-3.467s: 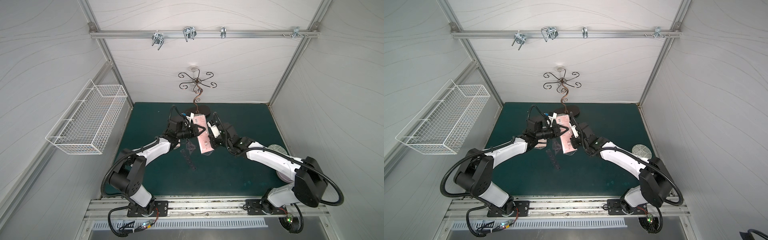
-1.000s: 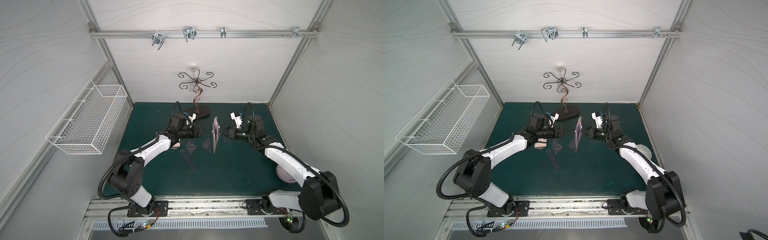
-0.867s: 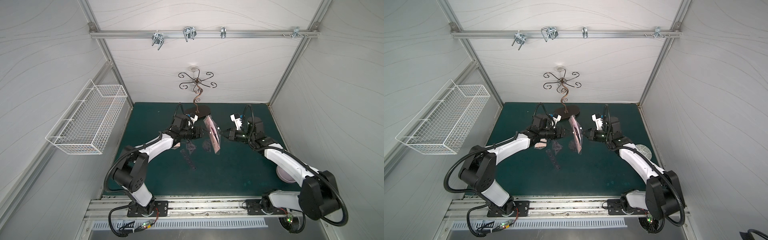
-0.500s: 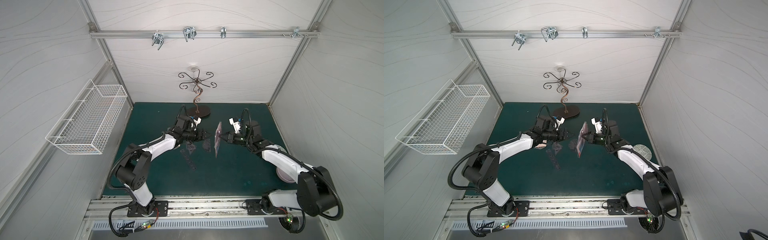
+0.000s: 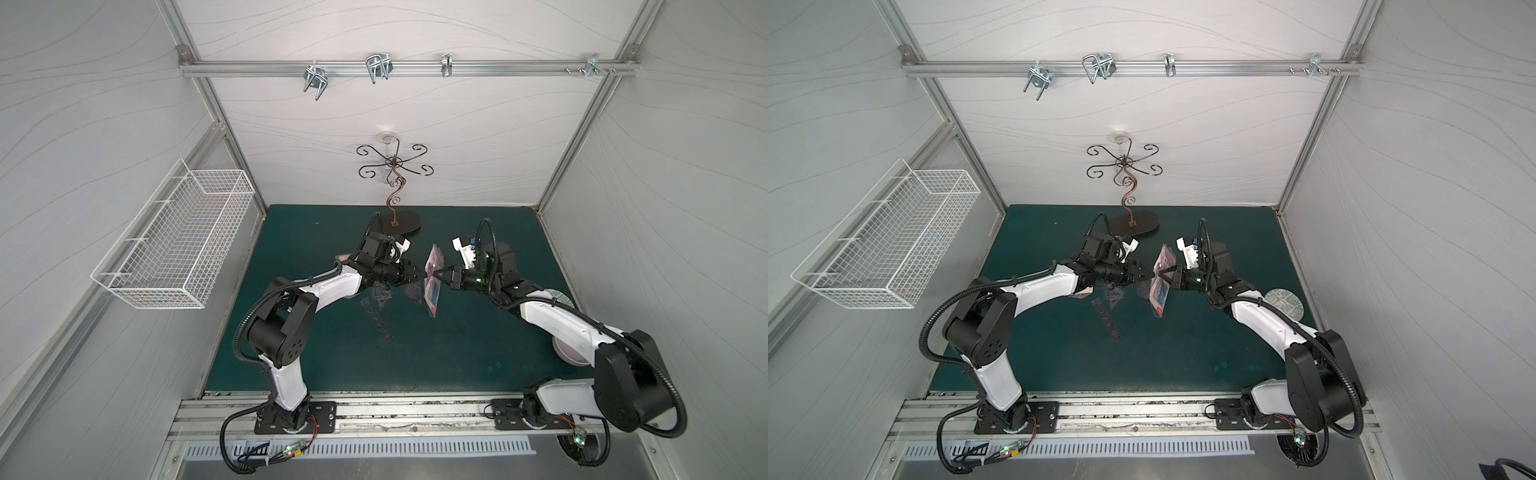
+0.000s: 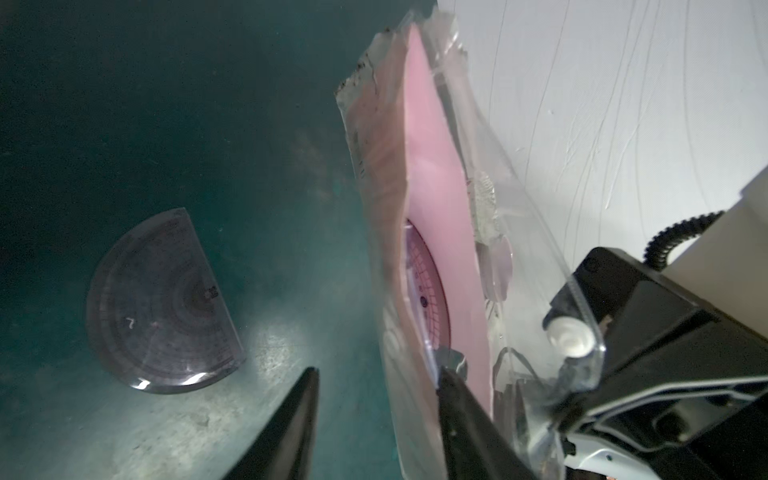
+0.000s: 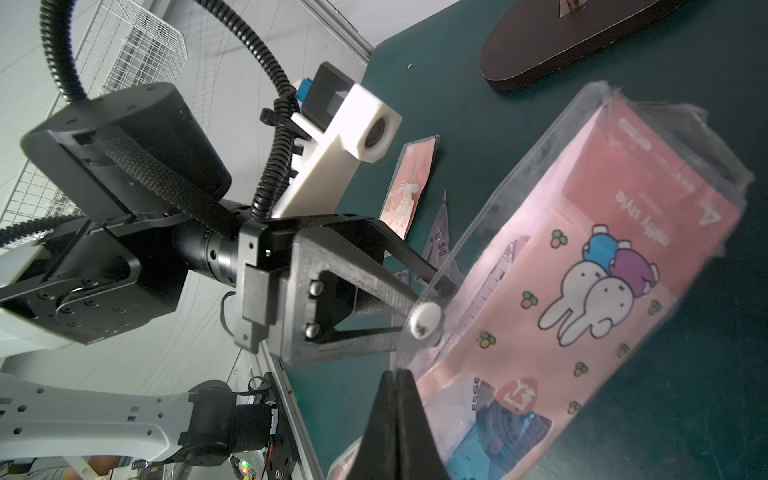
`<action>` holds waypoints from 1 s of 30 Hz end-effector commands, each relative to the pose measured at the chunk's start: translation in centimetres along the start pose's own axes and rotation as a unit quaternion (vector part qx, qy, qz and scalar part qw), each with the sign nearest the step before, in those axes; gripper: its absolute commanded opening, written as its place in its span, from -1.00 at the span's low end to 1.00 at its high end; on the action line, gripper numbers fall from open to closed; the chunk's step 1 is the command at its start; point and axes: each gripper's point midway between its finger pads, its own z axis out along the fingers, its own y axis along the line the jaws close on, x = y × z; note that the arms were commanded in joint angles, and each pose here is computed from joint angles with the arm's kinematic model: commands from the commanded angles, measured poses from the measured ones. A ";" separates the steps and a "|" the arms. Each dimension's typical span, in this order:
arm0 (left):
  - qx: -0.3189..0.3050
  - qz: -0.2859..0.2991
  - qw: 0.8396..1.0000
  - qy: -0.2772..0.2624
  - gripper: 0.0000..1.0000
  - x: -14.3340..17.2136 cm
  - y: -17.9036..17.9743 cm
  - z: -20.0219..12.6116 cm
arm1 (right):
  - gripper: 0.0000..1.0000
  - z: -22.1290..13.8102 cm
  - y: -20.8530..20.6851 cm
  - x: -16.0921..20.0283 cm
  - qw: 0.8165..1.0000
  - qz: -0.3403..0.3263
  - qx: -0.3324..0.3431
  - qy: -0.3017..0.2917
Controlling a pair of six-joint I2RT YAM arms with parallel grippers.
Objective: Open the ruler set and take out the ruler
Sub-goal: Open the ruler set bag, then take out the ruler from the ruler set bag.
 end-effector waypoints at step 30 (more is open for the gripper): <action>-0.183 0.070 0.981 -0.003 -1.00 0.1 1.4 -2.4 | -1.00 3.3 -4.1 2.7 0.998 0.023 0.051 0.043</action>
